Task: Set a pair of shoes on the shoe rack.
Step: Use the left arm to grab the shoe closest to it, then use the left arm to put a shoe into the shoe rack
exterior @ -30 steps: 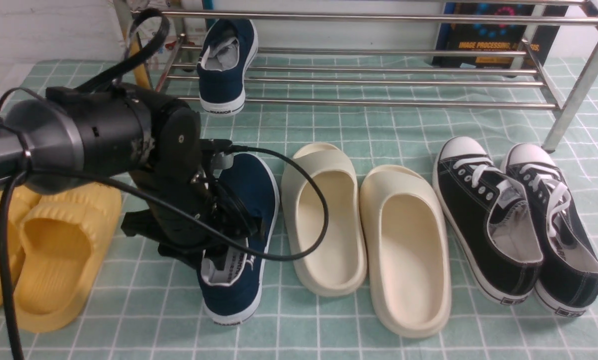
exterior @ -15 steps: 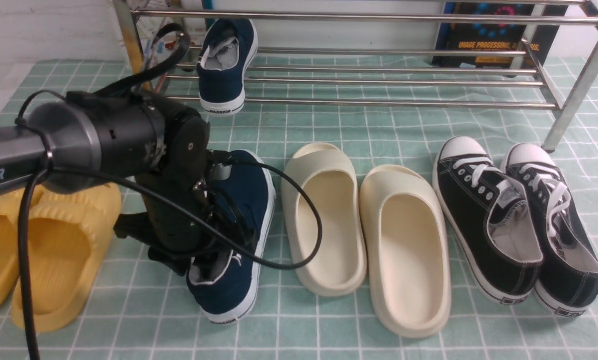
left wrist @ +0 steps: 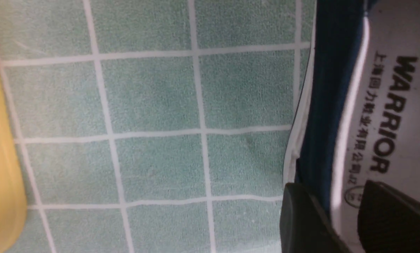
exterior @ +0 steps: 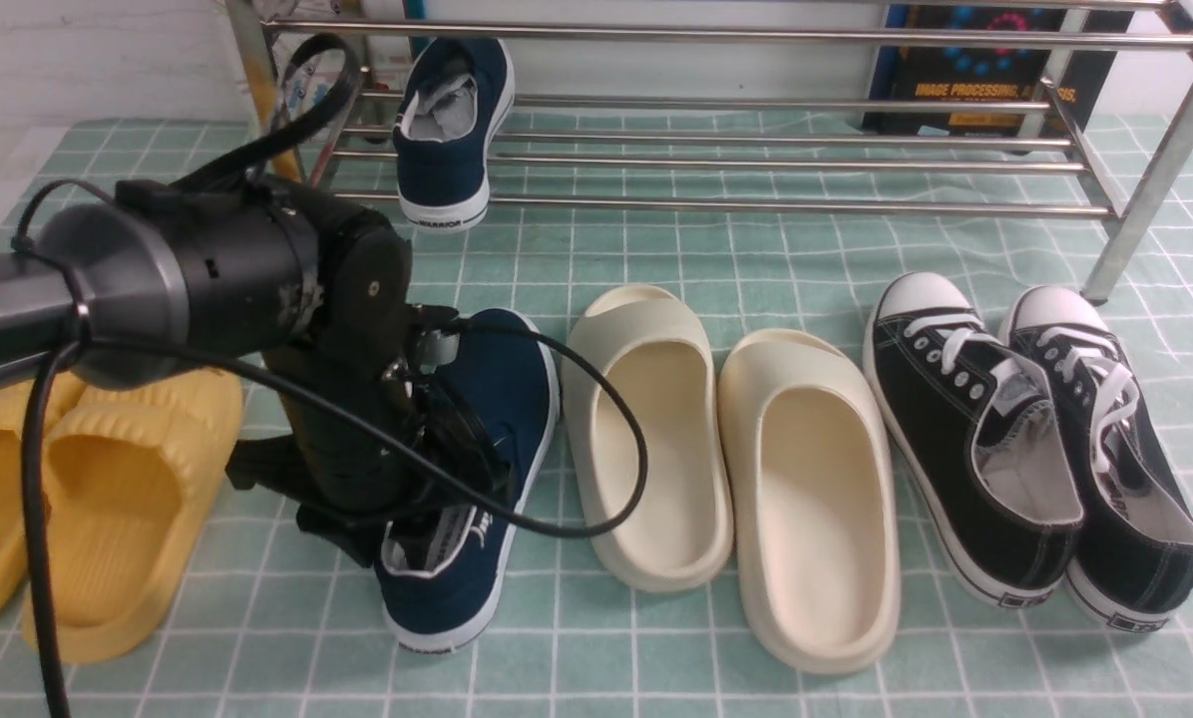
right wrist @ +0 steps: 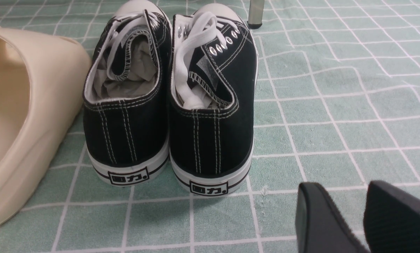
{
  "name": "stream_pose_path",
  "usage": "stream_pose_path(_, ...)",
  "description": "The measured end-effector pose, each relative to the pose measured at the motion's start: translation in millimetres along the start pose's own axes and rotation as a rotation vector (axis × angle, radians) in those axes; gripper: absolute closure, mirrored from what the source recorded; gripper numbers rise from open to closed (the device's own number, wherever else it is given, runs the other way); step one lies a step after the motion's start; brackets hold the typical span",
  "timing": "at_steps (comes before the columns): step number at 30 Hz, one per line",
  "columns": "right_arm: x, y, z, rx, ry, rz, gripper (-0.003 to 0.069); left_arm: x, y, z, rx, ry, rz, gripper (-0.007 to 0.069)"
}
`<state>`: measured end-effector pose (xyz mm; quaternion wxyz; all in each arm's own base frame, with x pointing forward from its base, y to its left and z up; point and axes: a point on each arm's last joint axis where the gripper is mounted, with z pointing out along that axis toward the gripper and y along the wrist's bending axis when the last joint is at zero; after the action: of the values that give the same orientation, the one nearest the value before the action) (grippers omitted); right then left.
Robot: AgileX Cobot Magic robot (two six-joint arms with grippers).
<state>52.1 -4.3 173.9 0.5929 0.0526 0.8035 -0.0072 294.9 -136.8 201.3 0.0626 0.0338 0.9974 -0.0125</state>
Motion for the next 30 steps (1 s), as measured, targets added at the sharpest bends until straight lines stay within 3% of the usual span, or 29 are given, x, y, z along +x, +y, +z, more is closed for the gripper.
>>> stream_pose_path(6,0,0,0,0.0,0.0,0.0,0.0419,-2,0,11,-0.014,0.02,0.005,0.0452)
stream_pose_path(13,0,0,0,0.0,0.0,0.0,0.0419,-1,2,-16,0.003,-0.07,0.014,0.0625)
stream_pose_path(24,0,0,0,0.0,0.0,0.0,0.0419,-42,-13,-108,0.126,-0.312,-0.037,0.0625)
stream_pose_path(30,0,0,0,0.0,0.0,0.0,0.0419,-77,-27,-104,0.132,-0.311,-0.064,0.0625)
